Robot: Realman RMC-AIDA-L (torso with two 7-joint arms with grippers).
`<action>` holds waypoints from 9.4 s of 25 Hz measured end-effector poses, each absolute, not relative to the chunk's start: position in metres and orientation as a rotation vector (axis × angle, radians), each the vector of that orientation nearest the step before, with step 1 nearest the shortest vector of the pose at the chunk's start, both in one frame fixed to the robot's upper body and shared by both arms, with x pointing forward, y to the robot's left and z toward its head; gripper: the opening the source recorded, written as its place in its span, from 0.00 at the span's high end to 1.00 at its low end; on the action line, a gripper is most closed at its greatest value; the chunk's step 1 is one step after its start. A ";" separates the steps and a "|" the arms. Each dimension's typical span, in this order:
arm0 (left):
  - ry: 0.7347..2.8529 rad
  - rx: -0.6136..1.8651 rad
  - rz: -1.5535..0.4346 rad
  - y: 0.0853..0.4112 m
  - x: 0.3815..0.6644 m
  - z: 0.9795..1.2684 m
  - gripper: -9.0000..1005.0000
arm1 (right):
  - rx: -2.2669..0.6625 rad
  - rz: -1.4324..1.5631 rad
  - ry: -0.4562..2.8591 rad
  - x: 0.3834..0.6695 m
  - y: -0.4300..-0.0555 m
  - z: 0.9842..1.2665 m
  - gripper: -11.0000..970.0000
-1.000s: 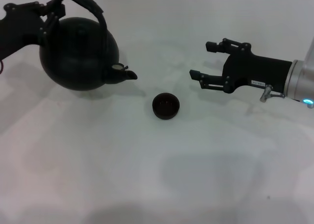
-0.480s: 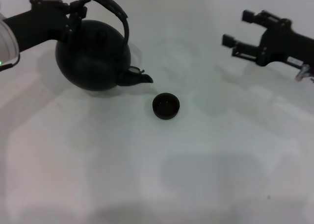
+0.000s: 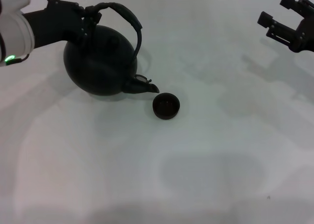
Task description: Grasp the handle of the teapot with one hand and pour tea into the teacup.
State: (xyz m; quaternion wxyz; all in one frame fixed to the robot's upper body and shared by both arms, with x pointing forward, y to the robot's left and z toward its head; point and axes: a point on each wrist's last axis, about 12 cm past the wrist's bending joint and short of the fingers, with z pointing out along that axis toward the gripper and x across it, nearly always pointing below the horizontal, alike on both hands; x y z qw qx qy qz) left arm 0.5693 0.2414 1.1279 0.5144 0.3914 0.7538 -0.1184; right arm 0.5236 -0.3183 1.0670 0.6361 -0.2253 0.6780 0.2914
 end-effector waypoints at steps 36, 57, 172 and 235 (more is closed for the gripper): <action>1.820 1.233 0.000 0.181 0.588 1.160 0.88 | -0.493 0.636 1.570 0.524 -0.322 1.063 0.12; 1.763 1.360 0.073 0.149 0.583 1.166 0.88 | -0.491 0.629 1.576 0.525 -0.322 1.062 0.13; 1.673 0.418 -0.465 0.322 0.475 1.026 0.42 | -0.477 0.606 1.705 0.519 -0.329 1.046 0.13; 1.443 -0.223 -0.004 0.363 0.380 0.998 0.29 | -0.200 0.223 1.589 0.431 -0.359 1.003 0.13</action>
